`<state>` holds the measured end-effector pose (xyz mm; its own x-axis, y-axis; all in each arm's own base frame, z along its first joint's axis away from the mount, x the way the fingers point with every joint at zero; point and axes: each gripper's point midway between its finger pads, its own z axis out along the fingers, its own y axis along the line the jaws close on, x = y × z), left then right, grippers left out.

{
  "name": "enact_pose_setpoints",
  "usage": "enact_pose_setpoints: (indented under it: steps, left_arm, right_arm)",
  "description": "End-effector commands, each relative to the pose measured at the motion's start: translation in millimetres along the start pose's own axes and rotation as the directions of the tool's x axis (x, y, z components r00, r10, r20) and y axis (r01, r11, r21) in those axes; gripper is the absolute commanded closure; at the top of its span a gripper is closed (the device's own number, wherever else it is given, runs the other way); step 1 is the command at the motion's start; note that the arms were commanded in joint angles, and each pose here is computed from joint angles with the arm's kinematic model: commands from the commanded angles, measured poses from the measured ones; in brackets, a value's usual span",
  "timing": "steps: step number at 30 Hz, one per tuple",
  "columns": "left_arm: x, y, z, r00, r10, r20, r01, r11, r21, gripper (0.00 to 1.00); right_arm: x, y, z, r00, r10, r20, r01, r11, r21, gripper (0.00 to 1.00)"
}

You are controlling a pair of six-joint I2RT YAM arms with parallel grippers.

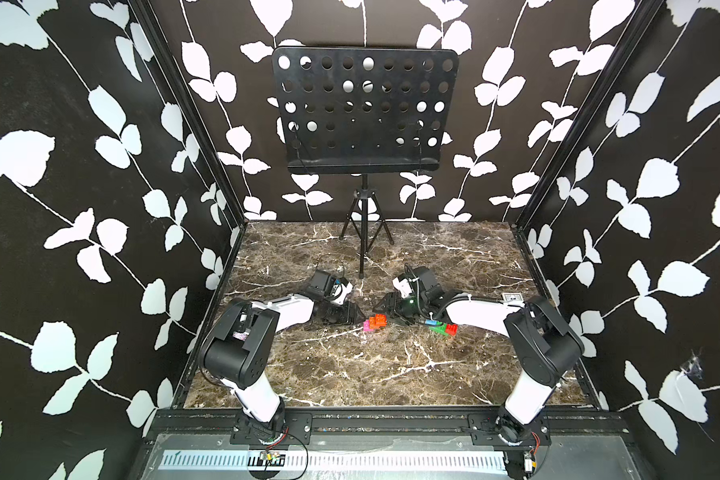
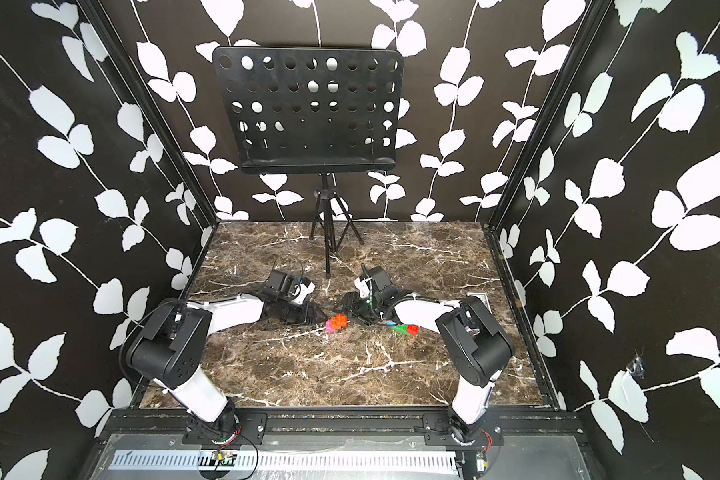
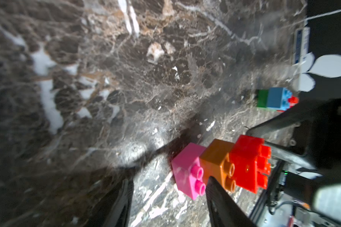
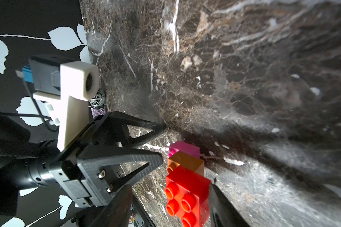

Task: Assemble the letter y with lego
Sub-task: Adjust the lego brick at the center of the board.

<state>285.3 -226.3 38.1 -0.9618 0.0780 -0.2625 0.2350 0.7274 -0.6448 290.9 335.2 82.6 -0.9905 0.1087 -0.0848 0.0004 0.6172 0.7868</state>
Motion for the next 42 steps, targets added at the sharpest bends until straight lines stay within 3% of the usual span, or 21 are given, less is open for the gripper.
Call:
enact_pose_setpoints:
  steps: [1, 9, 24, 42]
  left_arm:
    - [-5, -23, -9, 0.999, -0.011, 0.044, 0.005, 0.992, 0.13, 0.38]
    - [1, -32, -4, 0.998, -0.045, 0.039, 0.035, 0.971, 0.236, 0.38]
    - [20, -19, 12, 0.999, -0.029, -0.024, 0.033, 0.986, 0.165, 0.42]
    - [25, -7, 17, 0.999, -0.042, -0.032, 0.045, 0.992, 0.115, 0.46]
  right_arm:
    - [-2, 10, -2, 1.0, -0.008, 0.028, 0.009, 1.0, -0.028, 0.4]
    - [-1, 9, -1, 1.0, -0.006, 0.023, 0.006, 1.0, -0.024, 0.4]
    - [1, 12, -2, 1.0, -0.004, 0.017, 0.005, 0.999, -0.033, 0.4]
    - [4, 11, 0, 1.0, -0.006, 0.008, 0.006, 1.0, -0.029, 0.4]
